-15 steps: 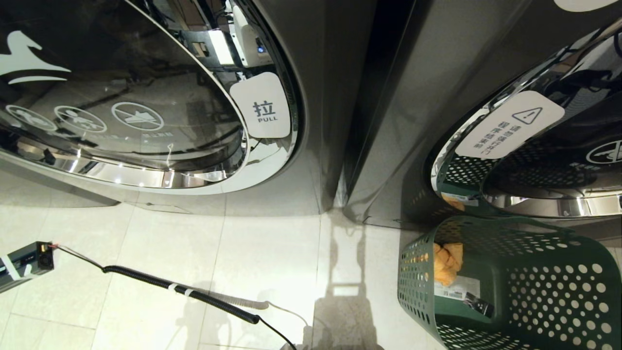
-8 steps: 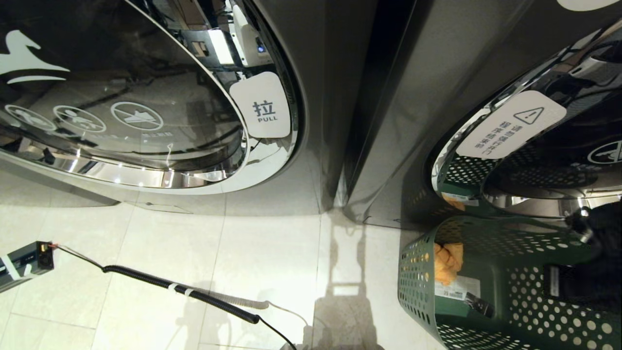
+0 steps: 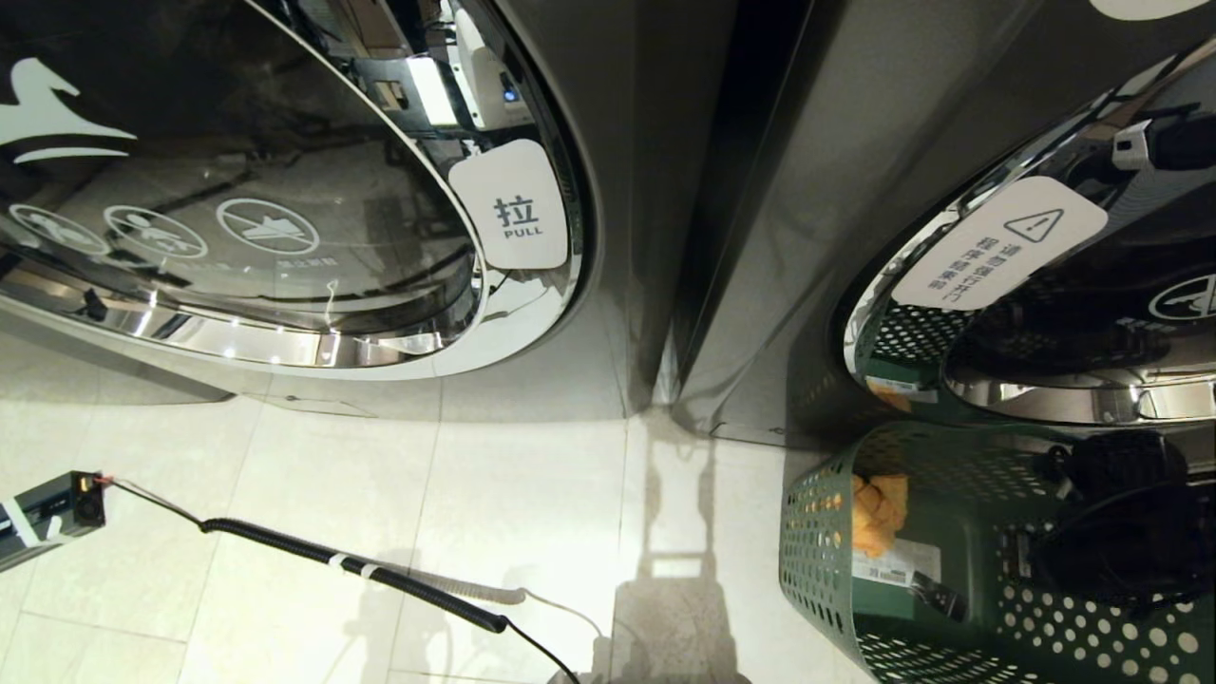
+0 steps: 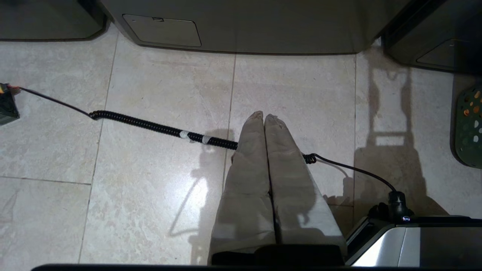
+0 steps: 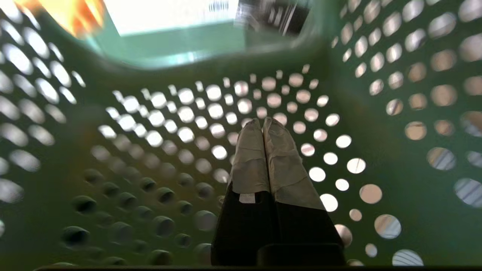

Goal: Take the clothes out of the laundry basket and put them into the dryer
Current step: Take the clothes out of the basket

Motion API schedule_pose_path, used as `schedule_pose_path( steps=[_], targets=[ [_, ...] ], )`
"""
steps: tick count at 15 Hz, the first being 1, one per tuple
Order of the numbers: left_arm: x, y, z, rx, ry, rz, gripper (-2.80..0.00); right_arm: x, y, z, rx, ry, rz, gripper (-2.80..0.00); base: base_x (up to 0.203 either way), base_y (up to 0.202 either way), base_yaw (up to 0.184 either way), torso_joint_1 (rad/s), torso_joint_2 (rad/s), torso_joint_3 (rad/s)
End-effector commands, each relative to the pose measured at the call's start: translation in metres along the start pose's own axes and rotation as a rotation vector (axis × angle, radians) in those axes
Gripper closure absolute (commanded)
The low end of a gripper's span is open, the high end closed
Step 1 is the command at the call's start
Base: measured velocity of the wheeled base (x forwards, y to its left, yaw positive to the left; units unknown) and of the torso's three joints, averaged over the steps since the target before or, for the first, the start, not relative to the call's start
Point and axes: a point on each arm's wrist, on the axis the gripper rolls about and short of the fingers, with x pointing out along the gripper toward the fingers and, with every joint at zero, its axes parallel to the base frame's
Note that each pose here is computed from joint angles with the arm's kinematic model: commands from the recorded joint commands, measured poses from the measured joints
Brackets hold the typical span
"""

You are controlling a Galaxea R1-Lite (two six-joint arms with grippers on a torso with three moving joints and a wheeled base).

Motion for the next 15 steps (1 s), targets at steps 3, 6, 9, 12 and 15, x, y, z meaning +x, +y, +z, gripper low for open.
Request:
schedule_pose_path(
  steps=[3, 6, 9, 12, 15],
  targets=[
    [0.000, 0.000, 0.000, 0.000, -0.001, 0.000, 0.00, 0.017, -0.019, -0.014, -0.043, 0.082, 0.022, 0.00, 0.000, 0.000, 0.000, 0.000, 0.00, 0.000],
    [0.000, 0.000, 0.000, 0.000, -0.001, 0.000, 0.00, 0.029, -0.023, -0.029, -0.061, 0.160, 0.031, 0.00, 0.000, 0.000, 0.000, 0.000, 0.00, 0.000],
    [0.000, 0.000, 0.000, 0.000, -0.001, 0.000, 0.00, 0.042, -0.042, -0.036, -0.038, 0.177, 0.047, 0.00, 0.000, 0.000, 0.000, 0.000, 0.00, 0.000],
    [0.000, 0.000, 0.000, 0.000, -0.001, -0.001, 0.00, 0.060, -0.056, -0.044, -0.042, 0.185, 0.135, 0.00, 0.000, 0.000, 0.000, 0.000, 0.00, 0.000],
    [0.000, 0.000, 0.000, 0.000, -0.001, 0.000, 0.00, 0.085, -0.065, -0.054, -0.014, 0.171, 0.240, 0.00, 0.000, 0.000, 0.000, 0.000, 0.00, 0.000]
  ],
)
